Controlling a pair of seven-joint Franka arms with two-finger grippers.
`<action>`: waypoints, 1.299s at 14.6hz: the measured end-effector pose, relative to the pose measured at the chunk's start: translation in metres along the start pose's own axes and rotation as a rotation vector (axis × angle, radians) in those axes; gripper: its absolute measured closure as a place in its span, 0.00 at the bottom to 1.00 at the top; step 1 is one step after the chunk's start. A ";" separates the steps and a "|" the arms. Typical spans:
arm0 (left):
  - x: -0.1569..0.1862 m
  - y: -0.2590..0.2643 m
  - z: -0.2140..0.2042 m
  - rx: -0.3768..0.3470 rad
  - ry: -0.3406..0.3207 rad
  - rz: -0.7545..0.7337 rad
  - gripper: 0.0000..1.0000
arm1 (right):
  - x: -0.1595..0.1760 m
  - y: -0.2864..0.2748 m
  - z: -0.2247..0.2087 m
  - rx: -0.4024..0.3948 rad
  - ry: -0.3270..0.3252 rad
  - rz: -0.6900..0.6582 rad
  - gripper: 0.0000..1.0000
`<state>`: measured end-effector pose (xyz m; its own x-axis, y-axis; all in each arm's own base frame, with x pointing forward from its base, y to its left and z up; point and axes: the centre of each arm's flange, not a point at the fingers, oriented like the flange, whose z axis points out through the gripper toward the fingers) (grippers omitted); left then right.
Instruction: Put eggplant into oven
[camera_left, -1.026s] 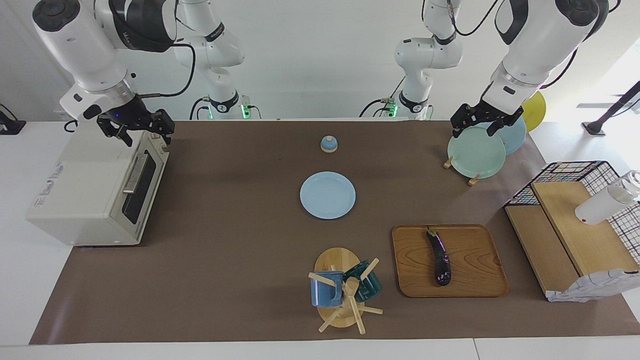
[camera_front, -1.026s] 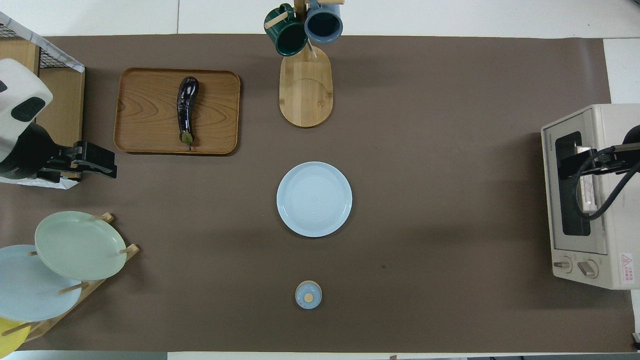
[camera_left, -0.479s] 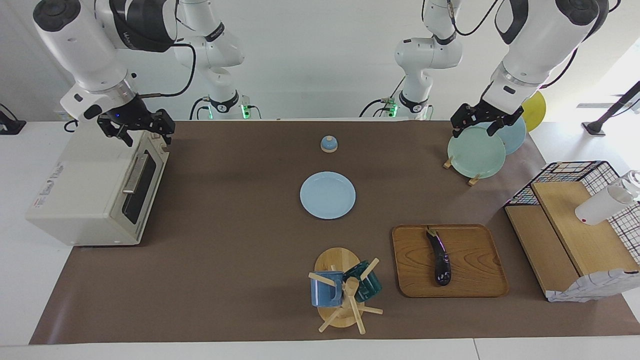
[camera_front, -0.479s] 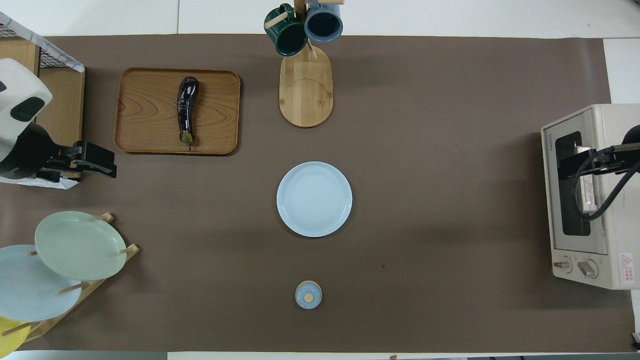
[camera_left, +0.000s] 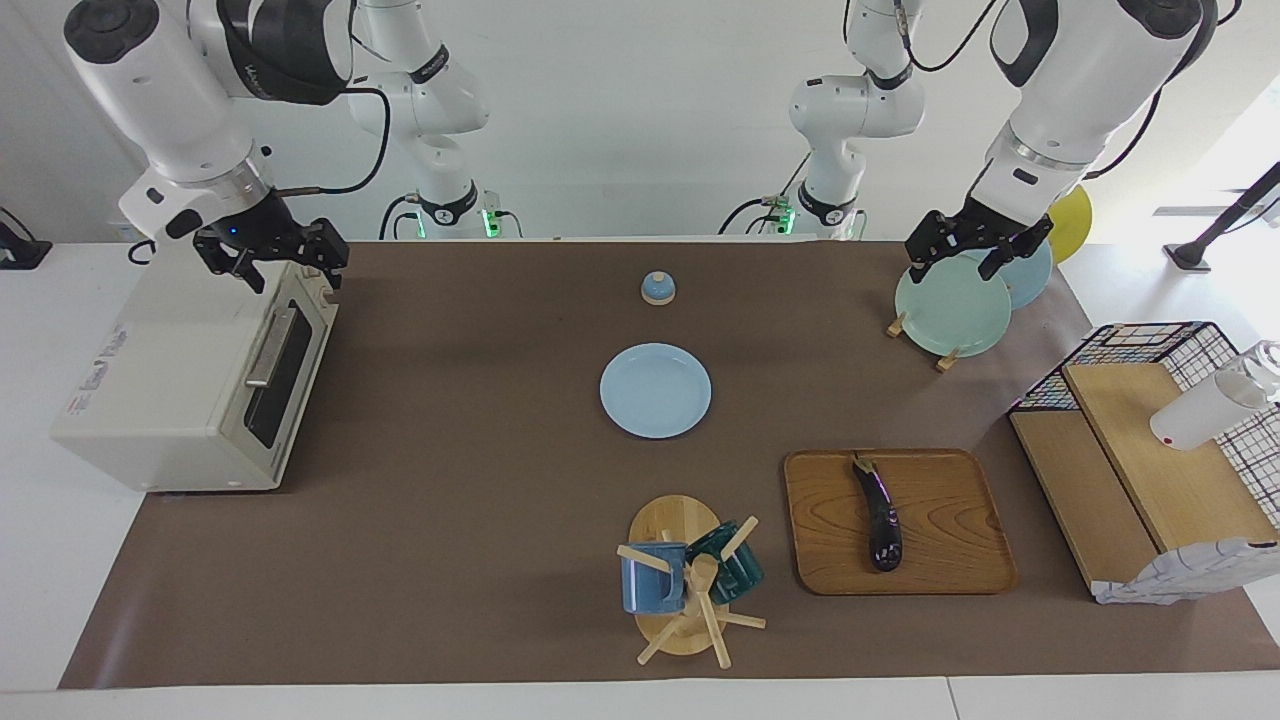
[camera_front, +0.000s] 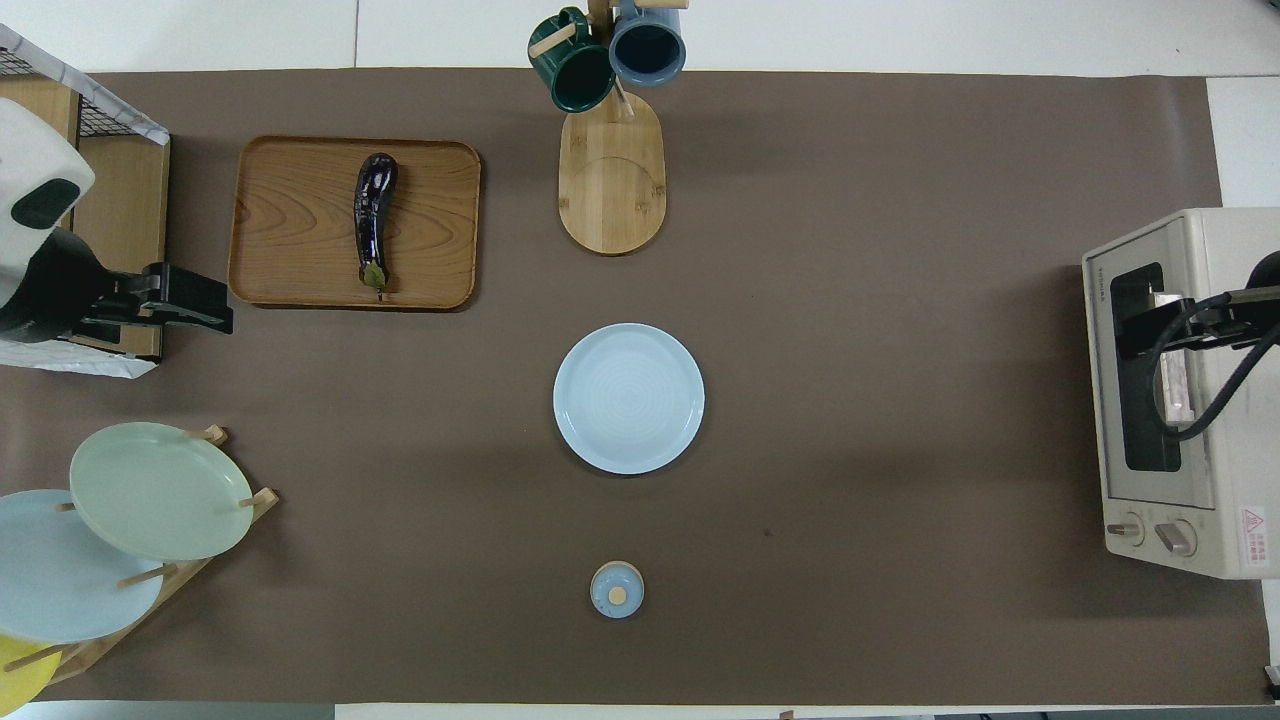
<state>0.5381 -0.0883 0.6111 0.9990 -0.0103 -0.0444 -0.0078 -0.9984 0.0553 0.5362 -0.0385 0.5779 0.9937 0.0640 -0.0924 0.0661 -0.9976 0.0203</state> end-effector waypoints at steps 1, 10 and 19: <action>0.002 0.001 0.001 -0.011 0.006 -0.001 0.00 | 0.001 -0.001 0.000 -0.001 0.004 -0.002 0.07; 0.089 0.007 0.118 -0.027 0.008 -0.009 0.00 | 0.007 0.010 0.032 -0.068 0.066 -0.004 0.99; 0.185 0.024 0.274 -0.036 0.071 0.161 0.00 | -0.005 0.053 0.095 -0.104 0.011 0.055 0.99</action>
<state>0.7107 -0.1292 0.3312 0.9856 -0.1645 0.0384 -0.1674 -0.9816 0.0919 0.5262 -0.0942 0.4844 0.9969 0.0099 -0.0777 0.0198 -0.9916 0.1281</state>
